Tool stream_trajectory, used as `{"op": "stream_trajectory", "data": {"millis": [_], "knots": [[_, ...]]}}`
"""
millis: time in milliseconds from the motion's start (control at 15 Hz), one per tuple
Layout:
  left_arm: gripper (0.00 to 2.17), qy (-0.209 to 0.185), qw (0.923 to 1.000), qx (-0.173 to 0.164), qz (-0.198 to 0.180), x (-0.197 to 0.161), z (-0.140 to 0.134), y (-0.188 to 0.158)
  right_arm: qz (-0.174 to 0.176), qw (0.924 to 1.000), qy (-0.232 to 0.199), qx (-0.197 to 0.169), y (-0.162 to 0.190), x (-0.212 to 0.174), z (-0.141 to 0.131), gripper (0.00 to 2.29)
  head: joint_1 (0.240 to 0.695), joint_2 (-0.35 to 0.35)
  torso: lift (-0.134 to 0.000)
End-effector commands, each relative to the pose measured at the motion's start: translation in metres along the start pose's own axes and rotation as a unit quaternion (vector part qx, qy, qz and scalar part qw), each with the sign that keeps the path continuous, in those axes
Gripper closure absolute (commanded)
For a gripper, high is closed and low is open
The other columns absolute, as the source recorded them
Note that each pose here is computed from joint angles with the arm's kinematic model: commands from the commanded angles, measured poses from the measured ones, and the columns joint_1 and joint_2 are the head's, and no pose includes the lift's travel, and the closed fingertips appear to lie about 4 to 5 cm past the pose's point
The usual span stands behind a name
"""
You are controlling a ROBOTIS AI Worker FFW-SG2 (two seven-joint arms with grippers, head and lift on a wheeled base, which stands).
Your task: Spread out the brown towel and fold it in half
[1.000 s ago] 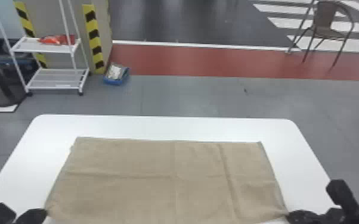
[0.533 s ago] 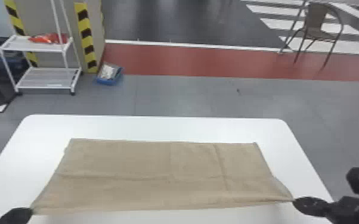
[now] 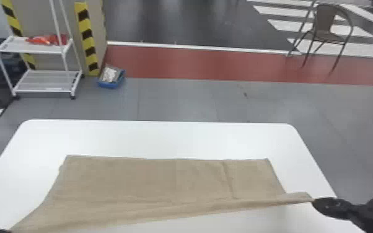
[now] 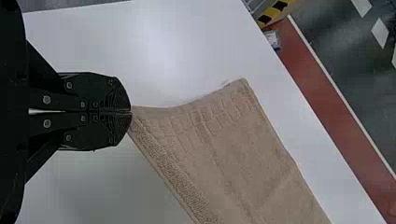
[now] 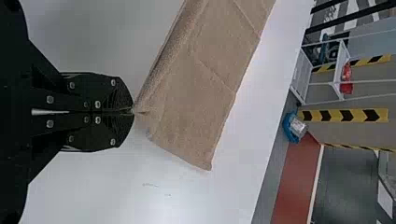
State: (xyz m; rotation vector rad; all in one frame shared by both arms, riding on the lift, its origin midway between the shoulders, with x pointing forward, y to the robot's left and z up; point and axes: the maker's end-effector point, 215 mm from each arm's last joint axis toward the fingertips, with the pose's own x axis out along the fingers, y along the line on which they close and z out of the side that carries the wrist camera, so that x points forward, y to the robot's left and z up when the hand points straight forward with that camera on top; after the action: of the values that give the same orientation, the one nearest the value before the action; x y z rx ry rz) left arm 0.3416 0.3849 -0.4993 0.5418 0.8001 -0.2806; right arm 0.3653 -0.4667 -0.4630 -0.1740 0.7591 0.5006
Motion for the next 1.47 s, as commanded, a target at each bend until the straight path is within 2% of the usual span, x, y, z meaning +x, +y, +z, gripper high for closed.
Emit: {"op": "stream_trajectory", "data": {"millis": [0, 267, 467, 733, 1000, 1400], "knots": [[1.44, 0.012, 0.9999, -0.008, -0.005, -0.009, -0.001, 0.0, -0.002, 1.0, -0.004, 0.0, -0.001, -0.003, 0.001, 1.51, 0.695, -0.136, 0.0], [1.44, -0.017, 0.9997, -0.019, -0.001, -0.013, 0.032, 0.008, -0.012, 0.9996, -0.025, 0.01, -0.019, -0.006, 0.017, 1.51, 0.695, -0.14, 0.0], [1.44, -0.015, 0.9994, -0.032, 0.002, -0.003, 0.049, 0.008, -0.014, 0.9992, -0.031, 0.018, -0.035, 0.001, 0.03, 1.51, 0.695, -0.163, 0.0], [1.44, 0.0, 0.999, -0.045, 0.0, 0.026, 0.065, 0.007, -0.009, 0.9986, -0.036, 0.037, -0.05, 0.023, 0.04, 1.51, 0.695, -0.181, 0.0], [1.44, -0.001, 0.9992, -0.04, -0.007, 0.062, 0.09, 0.0, -0.014, 0.9985, -0.033, 0.042, -0.061, 0.043, 0.054, 1.51, 0.695, -0.184, 0.0], [1.44, -0.01, 0.9993, -0.035, -0.003, 0.095, 0.124, 0.006, -0.033, 0.9982, -0.017, 0.047, -0.079, 0.065, 0.043, 1.5, 0.695, -0.199, 0.0]]}}
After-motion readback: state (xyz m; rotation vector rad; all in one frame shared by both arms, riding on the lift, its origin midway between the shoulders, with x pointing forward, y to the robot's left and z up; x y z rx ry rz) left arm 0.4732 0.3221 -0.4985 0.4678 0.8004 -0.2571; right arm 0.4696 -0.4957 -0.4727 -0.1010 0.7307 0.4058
